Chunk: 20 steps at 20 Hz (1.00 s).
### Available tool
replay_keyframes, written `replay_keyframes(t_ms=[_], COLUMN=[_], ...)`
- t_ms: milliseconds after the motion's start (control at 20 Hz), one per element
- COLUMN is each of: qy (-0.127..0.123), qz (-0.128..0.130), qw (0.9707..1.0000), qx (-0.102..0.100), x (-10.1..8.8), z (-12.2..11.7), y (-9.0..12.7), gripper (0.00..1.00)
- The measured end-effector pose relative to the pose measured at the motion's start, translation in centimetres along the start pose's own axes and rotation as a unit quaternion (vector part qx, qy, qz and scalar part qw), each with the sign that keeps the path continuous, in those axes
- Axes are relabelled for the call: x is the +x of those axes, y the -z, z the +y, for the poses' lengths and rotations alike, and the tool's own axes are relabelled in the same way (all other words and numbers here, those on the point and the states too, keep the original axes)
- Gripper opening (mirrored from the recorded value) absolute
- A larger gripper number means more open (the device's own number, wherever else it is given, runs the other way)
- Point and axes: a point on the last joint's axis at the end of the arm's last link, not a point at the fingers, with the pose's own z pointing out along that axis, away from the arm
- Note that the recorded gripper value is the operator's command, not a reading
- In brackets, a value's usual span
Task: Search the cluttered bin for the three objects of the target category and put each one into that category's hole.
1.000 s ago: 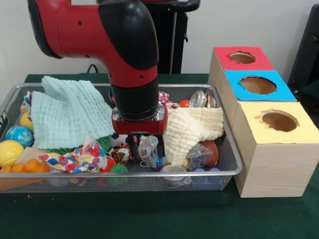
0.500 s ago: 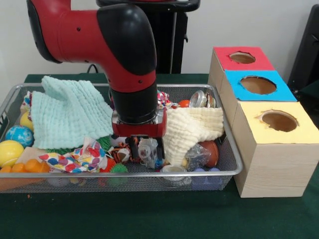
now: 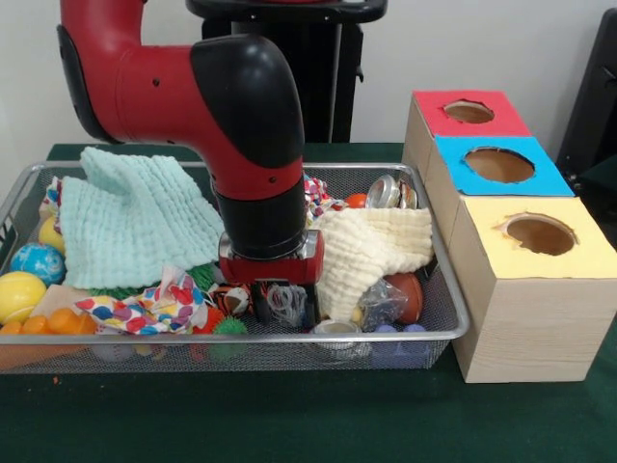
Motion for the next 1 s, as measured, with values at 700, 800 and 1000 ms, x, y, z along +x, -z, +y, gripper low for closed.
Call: replay_keyframes(t_ms=[700,800,1000], qy=[0.009,0.011,0.021], qz=[0.034,0.035,0.049], qw=[0.9994,0.9993,0.9985], qx=[-0.003,-0.001,0.008], x=[-0.3,-0.2,0.2], z=[1.1,1.3,2.1], y=[-1.3,-1.3,0.1], gripper=[0.0,0.0,0.0])
